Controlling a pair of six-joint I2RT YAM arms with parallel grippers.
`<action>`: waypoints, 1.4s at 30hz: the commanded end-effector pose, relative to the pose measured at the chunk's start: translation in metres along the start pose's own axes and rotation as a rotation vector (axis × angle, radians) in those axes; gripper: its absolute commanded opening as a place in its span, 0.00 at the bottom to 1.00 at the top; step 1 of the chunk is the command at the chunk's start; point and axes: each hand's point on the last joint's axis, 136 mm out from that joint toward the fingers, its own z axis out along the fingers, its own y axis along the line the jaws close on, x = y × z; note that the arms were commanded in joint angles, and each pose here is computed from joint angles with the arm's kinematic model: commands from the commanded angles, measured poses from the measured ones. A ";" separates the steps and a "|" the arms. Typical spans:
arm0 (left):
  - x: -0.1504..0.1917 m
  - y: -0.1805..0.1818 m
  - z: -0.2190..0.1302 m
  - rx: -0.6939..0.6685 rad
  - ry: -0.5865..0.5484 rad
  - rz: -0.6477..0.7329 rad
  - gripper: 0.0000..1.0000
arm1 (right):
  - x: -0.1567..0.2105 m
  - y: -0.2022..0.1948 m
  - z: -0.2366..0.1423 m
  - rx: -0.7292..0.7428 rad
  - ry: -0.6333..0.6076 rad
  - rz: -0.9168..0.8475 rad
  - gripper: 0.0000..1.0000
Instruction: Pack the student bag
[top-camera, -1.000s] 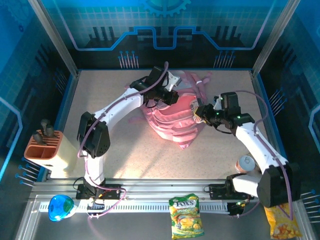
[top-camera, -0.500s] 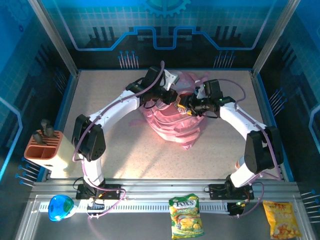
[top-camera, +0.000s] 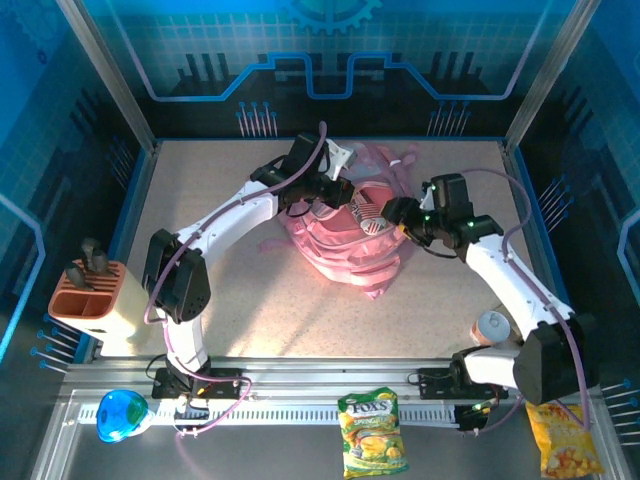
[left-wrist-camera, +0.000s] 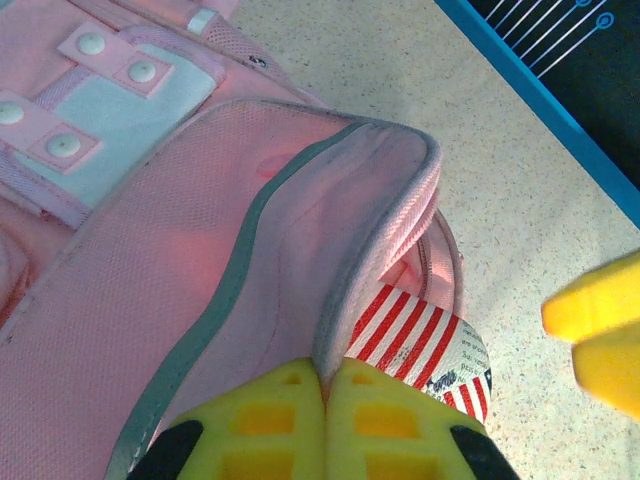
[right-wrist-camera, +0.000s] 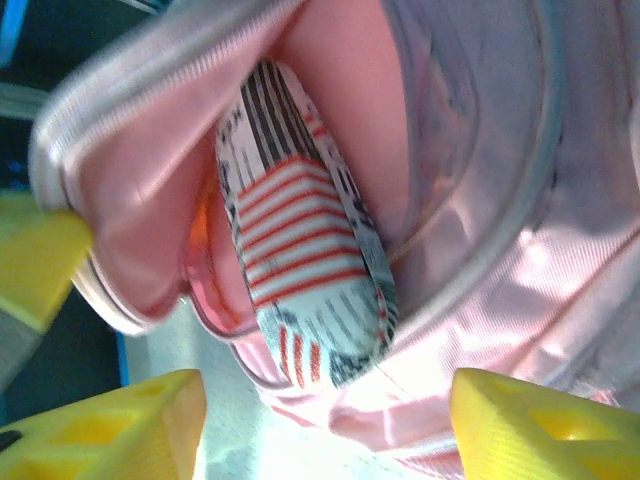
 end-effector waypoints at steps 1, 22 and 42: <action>-0.027 -0.013 -0.017 0.046 -0.095 0.002 0.05 | 0.029 0.002 0.006 0.012 0.063 -0.065 0.58; -0.016 -0.016 -0.025 0.053 -0.063 0.014 0.06 | -0.044 -0.003 0.064 0.094 -0.012 -0.138 0.40; -0.011 -0.013 -0.015 0.055 -0.035 0.001 0.06 | -0.059 -0.003 0.051 0.061 -0.054 -0.090 0.41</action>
